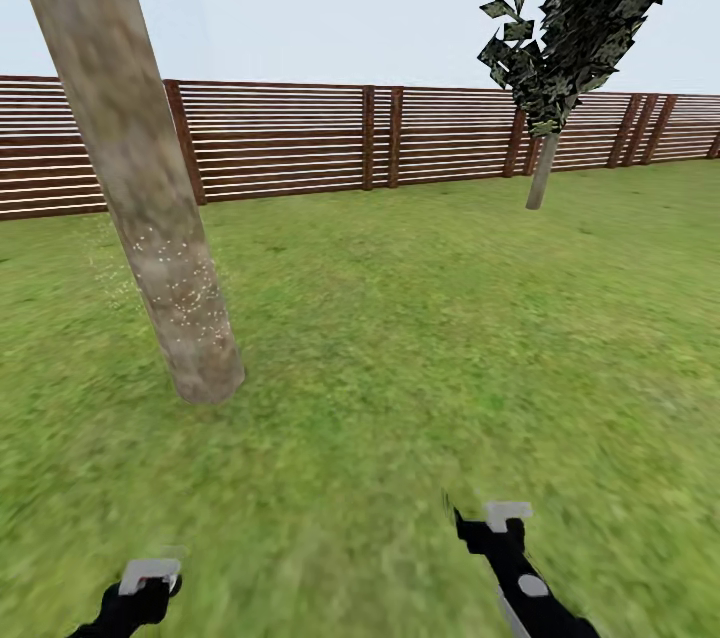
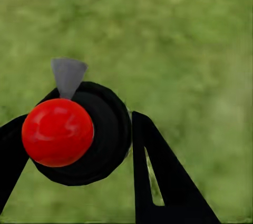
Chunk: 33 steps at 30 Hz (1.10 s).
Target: In the garden, pick up the pesticide atomizer on the floor and spray pesticide onto both trees until each tree trunk is fully covered.
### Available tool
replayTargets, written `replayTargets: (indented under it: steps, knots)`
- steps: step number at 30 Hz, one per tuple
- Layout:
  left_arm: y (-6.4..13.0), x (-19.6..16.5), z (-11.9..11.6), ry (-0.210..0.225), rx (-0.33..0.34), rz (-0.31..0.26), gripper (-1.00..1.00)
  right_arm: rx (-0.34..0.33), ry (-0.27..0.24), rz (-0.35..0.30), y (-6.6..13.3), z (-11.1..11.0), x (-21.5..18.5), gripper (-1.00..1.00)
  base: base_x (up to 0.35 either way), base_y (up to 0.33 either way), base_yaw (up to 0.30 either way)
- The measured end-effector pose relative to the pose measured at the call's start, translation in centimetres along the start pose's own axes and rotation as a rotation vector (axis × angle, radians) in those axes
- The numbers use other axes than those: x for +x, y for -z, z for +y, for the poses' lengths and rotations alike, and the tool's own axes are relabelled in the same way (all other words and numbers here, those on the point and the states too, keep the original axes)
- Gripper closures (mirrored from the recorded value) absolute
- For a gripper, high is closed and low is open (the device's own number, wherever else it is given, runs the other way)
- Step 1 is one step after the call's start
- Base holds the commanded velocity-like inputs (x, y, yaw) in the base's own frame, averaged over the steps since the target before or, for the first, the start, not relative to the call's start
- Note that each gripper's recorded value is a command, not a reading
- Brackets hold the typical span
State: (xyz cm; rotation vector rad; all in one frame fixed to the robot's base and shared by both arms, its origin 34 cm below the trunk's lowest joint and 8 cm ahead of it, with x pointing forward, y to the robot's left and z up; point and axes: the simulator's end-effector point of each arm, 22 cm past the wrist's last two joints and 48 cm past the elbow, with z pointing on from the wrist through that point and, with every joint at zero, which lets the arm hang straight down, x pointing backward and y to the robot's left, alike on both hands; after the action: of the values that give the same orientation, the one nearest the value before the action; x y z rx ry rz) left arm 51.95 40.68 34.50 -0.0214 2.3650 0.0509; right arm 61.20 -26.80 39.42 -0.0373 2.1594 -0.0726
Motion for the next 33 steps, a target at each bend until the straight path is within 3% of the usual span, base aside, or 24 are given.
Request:
replayTargets:
  steps: [2, 5, 9, 25, 29, 33]
  knots:
    - [0.8, 2.3, 0.6, 0.031, -0.034, 0.024, 1.00, 0.017, -0.009, 0.041, 1.5, -1.3, 3.6, -1.00, 0.000, 0.000, 0.000]
    - [1.4, 4.2, 0.6, 0.044, -0.063, 0.050, 1.00, 0.018, -0.006, 0.053, 3.3, -1.7, 6.5, -1.00, 0.000, 0.000, 0.000]
    - [2.4, 6.6, 1.9, 0.039, -0.145, 0.071, 1.00, 0.000, -0.013, 0.192, 5.8, -0.9, 13.1, -1.00, 0.000, 0.000, 0.000]
    - [2.6, 7.0, 2.2, 0.043, -0.155, 0.077, 1.00, -0.017, -0.014, 0.225, 6.5, -0.1, 14.6, -1.00, 0.000, 0.000, 0.000]
    - [2.6, 7.0, 2.2, 0.042, -0.155, 0.077, 1.00, -0.036, -0.024, 0.298, 8.2, 1.0, 17.6, -1.00, 0.000, 0.000, 0.000]
    - [2.6, 7.0, 2.2, 0.042, -0.155, 0.077, 1.00, -0.037, -0.026, 0.315, 8.6, 1.1, 18.3, -1.00, 0.000, 0.000, 0.000]
